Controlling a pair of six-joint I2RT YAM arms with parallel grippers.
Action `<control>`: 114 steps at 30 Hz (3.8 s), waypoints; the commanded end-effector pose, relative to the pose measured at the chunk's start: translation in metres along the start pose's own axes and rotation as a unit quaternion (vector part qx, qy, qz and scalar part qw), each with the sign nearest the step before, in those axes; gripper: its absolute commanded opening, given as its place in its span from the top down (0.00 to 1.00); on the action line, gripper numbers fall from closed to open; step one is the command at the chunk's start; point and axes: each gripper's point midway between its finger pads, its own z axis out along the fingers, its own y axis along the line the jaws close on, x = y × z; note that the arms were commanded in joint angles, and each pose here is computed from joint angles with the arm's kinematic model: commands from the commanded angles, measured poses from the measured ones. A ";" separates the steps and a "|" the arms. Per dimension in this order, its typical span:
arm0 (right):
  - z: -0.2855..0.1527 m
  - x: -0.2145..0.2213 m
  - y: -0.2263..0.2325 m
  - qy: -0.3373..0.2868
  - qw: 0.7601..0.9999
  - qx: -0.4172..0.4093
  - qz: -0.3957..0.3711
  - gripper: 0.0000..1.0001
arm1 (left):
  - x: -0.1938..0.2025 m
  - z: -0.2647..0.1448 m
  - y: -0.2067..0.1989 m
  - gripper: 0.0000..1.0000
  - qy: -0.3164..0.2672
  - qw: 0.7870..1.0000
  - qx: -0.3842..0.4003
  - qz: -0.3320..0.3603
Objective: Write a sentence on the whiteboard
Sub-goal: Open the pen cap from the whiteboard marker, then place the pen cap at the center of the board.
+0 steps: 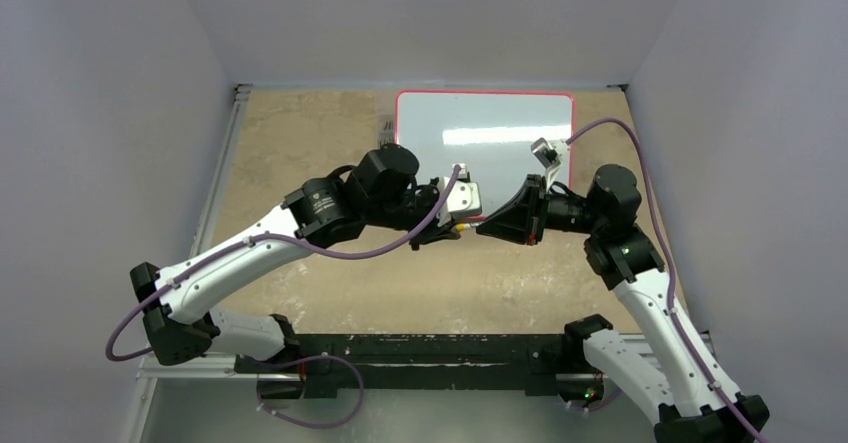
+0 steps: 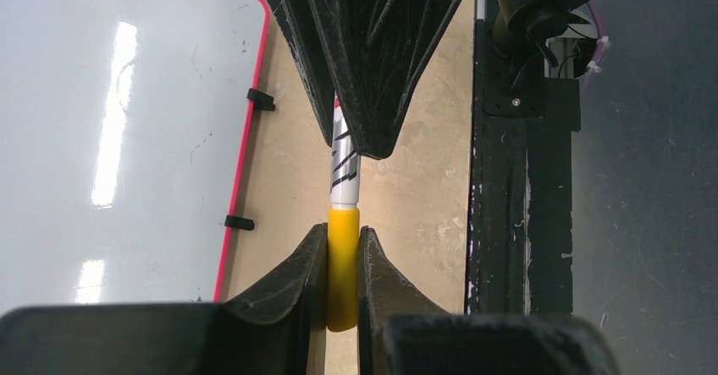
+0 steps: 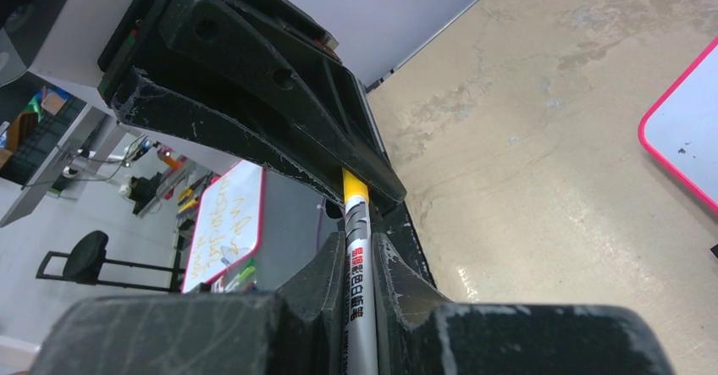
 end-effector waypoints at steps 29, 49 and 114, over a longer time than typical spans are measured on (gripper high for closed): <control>-0.016 -0.016 0.045 -0.009 0.998 -0.011 -0.060 1.00 | 0.009 -0.048 0.030 1.00 -0.020 0.990 -0.135 0.023; -0.026 -0.025 0.039 -0.040 0.994 0.058 -0.083 1.00 | 0.023 -0.108 0.062 1.00 -0.037 0.956 -0.289 -0.019; -0.031 -0.014 -0.077 -0.087 0.962 0.254 -0.052 1.00 | 0.329 -0.077 0.146 0.44 0.145 0.662 -0.576 -0.456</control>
